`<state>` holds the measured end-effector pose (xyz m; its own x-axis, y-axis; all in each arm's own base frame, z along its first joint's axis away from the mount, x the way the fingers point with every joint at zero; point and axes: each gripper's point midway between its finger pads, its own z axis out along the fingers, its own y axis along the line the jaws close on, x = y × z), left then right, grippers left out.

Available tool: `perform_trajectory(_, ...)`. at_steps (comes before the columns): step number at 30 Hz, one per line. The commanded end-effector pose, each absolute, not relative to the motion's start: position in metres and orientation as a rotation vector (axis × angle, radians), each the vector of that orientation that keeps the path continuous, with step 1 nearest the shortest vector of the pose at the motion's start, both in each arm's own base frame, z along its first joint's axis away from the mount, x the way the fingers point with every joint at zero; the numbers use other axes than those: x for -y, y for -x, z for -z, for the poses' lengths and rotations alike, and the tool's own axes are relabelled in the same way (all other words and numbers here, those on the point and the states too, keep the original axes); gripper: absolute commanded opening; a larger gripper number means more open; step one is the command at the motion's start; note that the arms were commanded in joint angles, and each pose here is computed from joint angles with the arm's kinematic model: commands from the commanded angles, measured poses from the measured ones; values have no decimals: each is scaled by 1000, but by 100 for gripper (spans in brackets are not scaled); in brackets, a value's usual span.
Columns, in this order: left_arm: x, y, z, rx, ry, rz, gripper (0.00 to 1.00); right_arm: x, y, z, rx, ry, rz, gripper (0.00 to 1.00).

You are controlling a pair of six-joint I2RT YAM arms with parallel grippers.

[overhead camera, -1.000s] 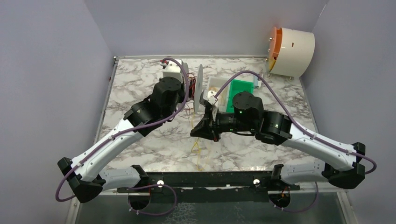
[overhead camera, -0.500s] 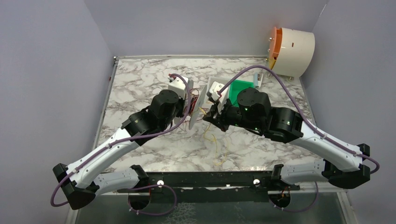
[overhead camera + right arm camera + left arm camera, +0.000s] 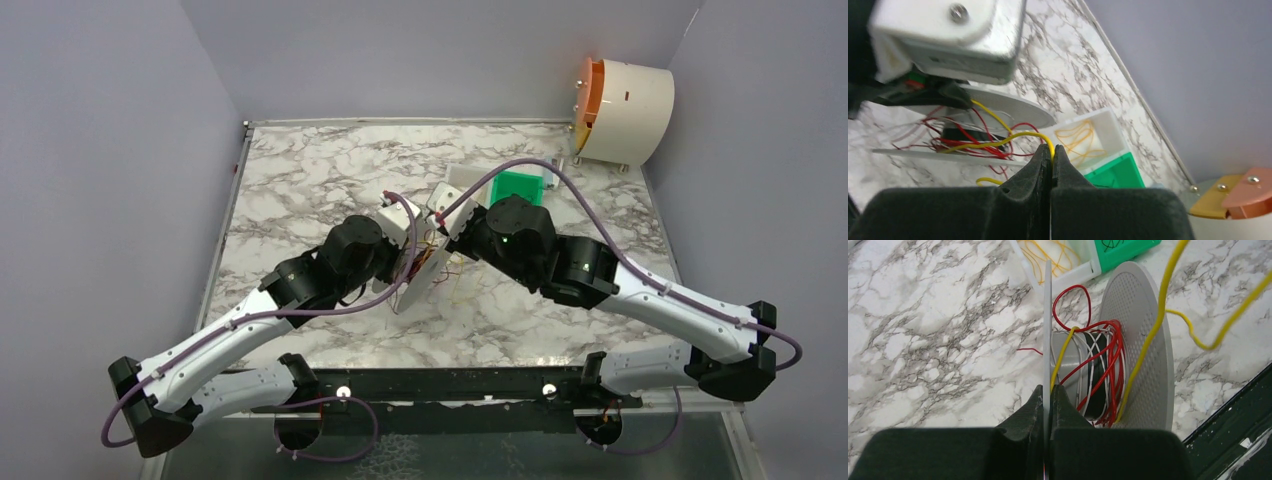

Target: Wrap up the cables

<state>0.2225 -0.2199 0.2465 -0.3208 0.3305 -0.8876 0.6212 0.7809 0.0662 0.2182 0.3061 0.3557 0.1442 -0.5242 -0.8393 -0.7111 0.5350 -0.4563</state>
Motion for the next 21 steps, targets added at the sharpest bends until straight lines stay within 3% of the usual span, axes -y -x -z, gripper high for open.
perform_trajectory(1,220,-208,-254,-1862,-784,424,0,-283,-248,-368,-1410,1013,39,1)
perform_trajectory(10,218,-170,-270,-1781,-869,600,0,-238,-278,-324,-1464,893,116,2)
perform_trajectory(21,213,-139,-303,-1682,-901,746,0,-221,-290,-251,-1593,762,-6,26)
